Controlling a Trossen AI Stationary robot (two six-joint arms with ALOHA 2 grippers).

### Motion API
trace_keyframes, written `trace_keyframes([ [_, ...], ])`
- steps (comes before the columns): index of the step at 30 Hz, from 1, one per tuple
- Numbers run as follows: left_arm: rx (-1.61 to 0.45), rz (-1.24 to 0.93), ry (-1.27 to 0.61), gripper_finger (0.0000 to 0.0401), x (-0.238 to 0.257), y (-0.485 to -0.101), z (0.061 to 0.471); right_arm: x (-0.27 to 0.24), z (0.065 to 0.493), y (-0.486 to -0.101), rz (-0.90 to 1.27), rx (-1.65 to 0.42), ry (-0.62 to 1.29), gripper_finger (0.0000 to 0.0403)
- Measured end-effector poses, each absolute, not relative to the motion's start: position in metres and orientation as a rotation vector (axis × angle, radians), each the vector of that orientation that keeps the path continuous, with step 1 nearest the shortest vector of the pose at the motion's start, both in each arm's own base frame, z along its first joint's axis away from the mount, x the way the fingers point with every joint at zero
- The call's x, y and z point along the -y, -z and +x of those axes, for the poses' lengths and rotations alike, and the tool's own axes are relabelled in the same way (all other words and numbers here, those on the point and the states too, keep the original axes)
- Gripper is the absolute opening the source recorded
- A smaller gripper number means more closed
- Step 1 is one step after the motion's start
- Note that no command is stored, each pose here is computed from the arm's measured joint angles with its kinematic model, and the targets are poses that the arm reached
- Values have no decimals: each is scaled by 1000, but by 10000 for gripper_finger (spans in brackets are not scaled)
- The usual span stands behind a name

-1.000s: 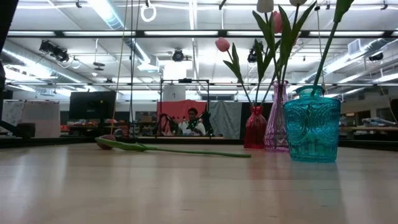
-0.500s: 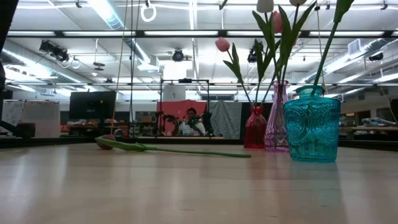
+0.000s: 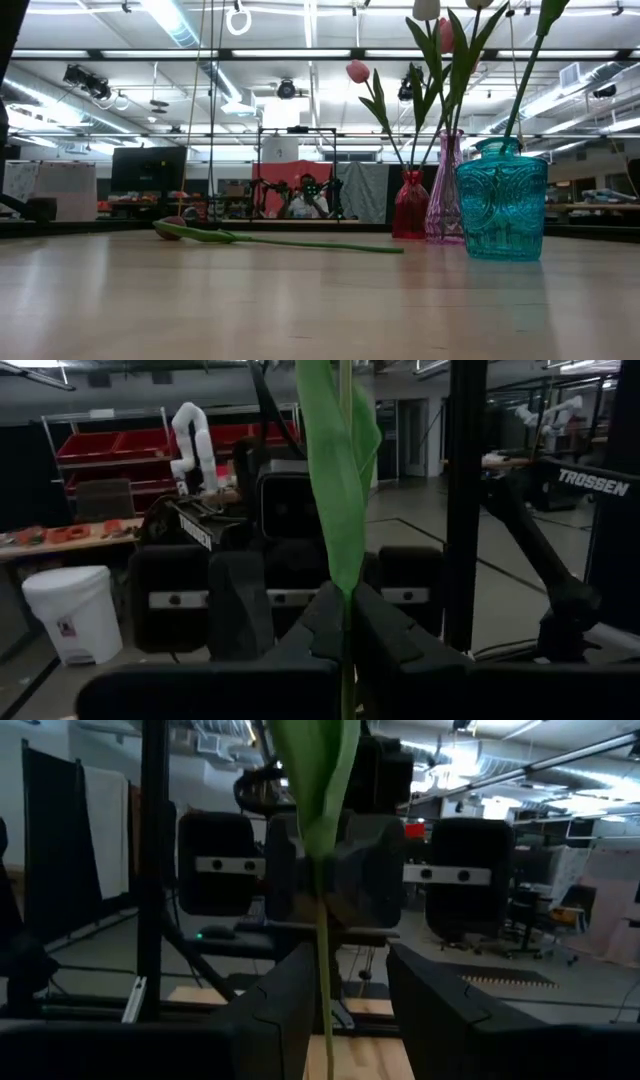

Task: Sort flowers into vase by color
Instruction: Put the right red tulip into the blue vase

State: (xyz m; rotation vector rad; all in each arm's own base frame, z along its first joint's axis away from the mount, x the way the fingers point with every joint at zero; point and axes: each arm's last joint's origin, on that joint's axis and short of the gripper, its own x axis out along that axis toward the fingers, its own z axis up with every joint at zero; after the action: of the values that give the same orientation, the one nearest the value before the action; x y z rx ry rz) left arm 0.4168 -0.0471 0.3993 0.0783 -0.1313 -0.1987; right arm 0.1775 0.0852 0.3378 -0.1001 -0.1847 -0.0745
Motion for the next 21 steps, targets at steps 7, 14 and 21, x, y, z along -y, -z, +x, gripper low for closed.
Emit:
trace_keyframes([
  [7,165,79,195,15,47,-385,432,-89,192,-330,-159,170,90,136],
  [14,186,88,204,15,49,-382,435,-90,193,-330,-178,170,100,124],
  [21,196,100,205,15,49,-383,435,-87,187,-335,-166,195,91,102],
])
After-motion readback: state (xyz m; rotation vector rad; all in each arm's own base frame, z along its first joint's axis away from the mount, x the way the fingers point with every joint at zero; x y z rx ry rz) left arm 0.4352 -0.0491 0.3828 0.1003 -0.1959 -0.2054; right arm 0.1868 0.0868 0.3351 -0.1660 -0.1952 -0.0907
